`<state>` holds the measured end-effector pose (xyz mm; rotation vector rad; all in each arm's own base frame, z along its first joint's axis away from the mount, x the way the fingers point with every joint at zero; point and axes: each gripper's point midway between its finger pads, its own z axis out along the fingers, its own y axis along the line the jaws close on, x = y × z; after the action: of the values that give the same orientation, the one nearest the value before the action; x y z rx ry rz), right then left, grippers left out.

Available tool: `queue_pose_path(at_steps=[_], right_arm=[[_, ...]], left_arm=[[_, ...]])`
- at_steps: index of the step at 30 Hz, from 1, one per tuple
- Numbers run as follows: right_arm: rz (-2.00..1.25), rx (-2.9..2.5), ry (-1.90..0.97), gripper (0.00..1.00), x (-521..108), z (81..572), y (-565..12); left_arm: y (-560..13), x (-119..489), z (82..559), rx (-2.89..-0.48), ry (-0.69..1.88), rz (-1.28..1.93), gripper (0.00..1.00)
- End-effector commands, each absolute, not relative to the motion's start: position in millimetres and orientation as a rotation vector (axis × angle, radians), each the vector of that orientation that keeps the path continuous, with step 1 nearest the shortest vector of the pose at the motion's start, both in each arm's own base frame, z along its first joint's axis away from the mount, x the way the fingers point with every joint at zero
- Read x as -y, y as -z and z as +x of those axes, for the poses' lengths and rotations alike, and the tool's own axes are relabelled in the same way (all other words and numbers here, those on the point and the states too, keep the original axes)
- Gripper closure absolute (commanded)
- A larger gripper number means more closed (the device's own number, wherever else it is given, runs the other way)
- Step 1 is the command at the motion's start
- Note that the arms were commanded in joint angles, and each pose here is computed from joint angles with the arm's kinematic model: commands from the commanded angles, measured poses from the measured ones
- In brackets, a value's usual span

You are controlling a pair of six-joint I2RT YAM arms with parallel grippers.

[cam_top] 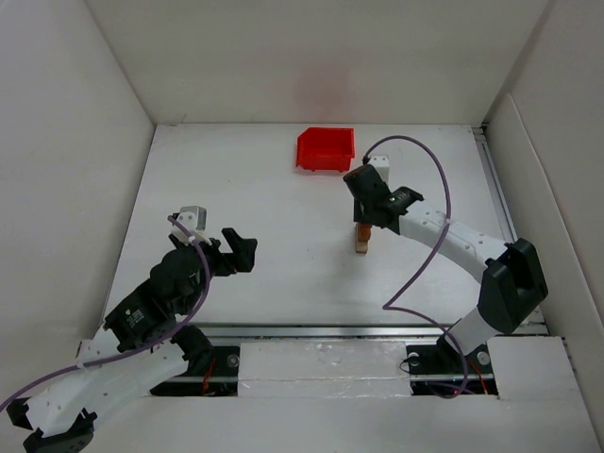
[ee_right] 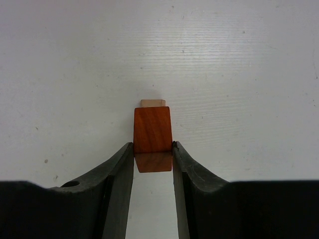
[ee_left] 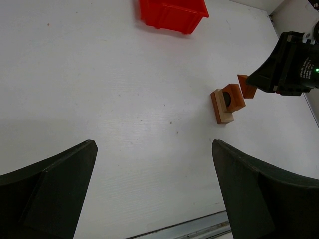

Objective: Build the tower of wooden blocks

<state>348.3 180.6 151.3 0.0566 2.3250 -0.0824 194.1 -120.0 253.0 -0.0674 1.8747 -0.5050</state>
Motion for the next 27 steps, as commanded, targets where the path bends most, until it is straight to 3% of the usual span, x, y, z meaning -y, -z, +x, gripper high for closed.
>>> queue_pose_path(at_steps=[1,27], right_arm=[[0.059,-2.301,0.059,1.00,-184,357,-148],[0.061,-2.310,0.087,1.00,-178,357,-139]], left_arm=[[-257,123,197,-1.848,0.517,-0.062,0.01],[-248,134,199,-1.884,0.522,-0.012,0.01]])
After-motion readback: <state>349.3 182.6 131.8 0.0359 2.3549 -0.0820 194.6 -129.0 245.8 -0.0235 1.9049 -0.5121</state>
